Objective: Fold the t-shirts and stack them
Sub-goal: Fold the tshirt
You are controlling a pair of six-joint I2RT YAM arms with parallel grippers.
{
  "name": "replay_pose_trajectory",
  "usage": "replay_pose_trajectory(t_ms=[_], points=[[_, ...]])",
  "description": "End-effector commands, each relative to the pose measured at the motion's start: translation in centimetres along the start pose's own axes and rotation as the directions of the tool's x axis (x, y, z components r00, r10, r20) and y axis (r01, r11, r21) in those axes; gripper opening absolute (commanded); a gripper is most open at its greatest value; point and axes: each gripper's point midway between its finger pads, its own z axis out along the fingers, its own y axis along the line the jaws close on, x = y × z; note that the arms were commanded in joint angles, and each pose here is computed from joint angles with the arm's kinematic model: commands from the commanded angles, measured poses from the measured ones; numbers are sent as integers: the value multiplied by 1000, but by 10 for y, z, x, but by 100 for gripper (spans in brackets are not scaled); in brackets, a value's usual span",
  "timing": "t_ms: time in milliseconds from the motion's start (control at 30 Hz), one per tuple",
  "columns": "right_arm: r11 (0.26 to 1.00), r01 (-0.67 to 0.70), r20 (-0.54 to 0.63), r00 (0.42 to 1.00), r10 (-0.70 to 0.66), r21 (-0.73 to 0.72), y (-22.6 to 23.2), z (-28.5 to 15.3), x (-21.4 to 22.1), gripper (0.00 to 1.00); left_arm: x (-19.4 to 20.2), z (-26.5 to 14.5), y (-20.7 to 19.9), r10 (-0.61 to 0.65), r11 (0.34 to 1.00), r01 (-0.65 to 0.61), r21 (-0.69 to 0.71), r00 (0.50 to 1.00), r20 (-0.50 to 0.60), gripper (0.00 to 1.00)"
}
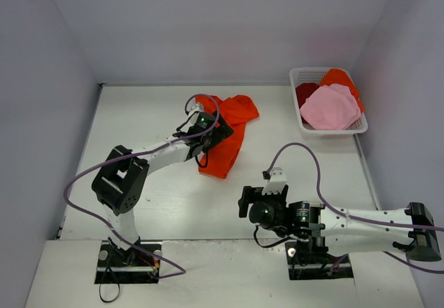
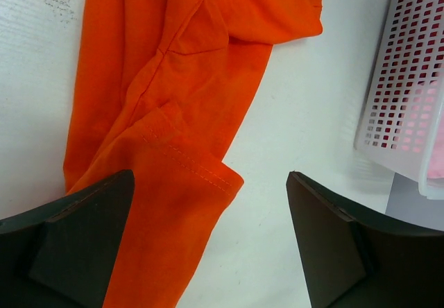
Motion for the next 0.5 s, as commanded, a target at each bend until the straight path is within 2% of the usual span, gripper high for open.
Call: replay_pose_trajectory(t_ms=[0, 133, 267, 467], points=[[999, -40, 43, 998, 40, 4, 2, -2, -11, 91, -26, -11, -29, -3, 995, -5, 98, 997, 78, 86], [999, -41, 42, 998, 40, 2, 3, -2, -11, 91, -30, -30, -33, 11, 994, -20, 107, 996, 90, 86], [999, -38, 45, 998, 38, 3, 5, -3, -12, 91, -42, -69, -34, 16, 995, -28, 101, 992, 124, 86], [1000, -28, 59, 998, 28, 3, 11, -3, -17, 91, -25, -108, 6, 41, 999, -43, 20, 993, 111, 86]])
